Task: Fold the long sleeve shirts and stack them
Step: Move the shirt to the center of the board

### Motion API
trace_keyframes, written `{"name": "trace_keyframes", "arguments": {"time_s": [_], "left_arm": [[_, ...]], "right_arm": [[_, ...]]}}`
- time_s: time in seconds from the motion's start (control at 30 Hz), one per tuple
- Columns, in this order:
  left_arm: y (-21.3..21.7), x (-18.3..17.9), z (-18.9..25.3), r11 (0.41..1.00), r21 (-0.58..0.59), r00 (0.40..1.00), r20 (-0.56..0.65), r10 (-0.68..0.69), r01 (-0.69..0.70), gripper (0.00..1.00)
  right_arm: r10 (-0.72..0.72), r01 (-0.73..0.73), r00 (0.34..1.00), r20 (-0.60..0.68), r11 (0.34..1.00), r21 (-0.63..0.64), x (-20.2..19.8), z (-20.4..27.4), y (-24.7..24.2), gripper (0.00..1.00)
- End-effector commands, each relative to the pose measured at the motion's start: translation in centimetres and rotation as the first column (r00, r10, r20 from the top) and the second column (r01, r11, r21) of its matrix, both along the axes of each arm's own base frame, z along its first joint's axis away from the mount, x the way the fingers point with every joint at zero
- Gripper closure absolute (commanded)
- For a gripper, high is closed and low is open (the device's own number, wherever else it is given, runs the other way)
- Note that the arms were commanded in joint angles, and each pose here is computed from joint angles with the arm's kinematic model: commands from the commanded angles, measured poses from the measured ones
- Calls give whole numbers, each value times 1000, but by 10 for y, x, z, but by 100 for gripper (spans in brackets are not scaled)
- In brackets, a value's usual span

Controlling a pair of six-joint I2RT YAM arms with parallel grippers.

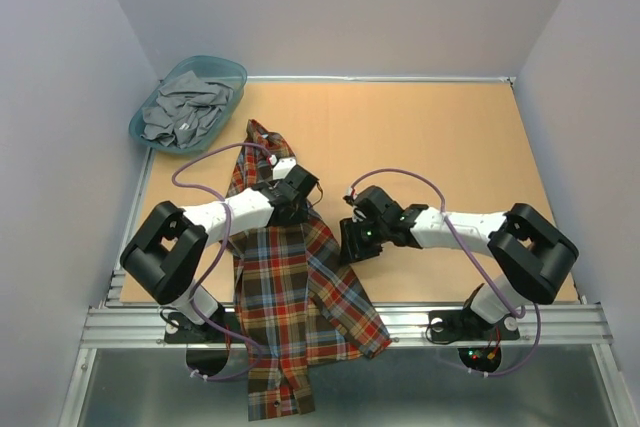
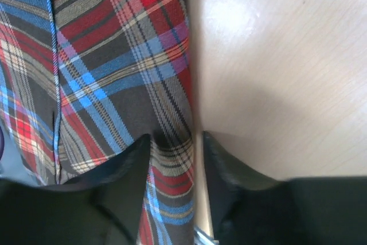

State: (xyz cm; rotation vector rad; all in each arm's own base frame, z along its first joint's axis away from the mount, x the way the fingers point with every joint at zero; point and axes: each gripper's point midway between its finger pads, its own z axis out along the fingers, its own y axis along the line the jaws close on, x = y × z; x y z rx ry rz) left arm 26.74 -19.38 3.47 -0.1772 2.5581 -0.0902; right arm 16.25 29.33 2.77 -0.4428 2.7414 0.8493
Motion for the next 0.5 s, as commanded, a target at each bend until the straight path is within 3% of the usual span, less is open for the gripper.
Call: {"name": "trace_keyframes", "arguments": {"time_s": [0.0,0.1,0.2,0.23,0.33,0.47], "left_arm": [[2,-2,-7,1000,3,1000,-1,17,-17,48],[5,-4,-15,1000,24,1000,-14,18,-18,54],[8,-6,-17,999,38,1000,-21,19,-19,67],[8,-5,-14,999,39,1000,-15,18,-18,80],[10,1,0,999,40,999,22,29,-30,97],[12,15,26,999,21,996,80,34,-35,100]], "right_arm": [[-22,21,1000,-16,997,-79,-9,-27,-17,57],[-38,37,999,-3,995,-93,-9,-29,-23,70],[-58,61,998,36,993,-100,-4,-25,-28,84],[-63,67,997,45,992,-103,-4,-25,-30,87],[-88,100,991,103,988,-118,5,-17,-37,95],[-111,144,977,183,974,-175,21,-6,-52,99]]}}
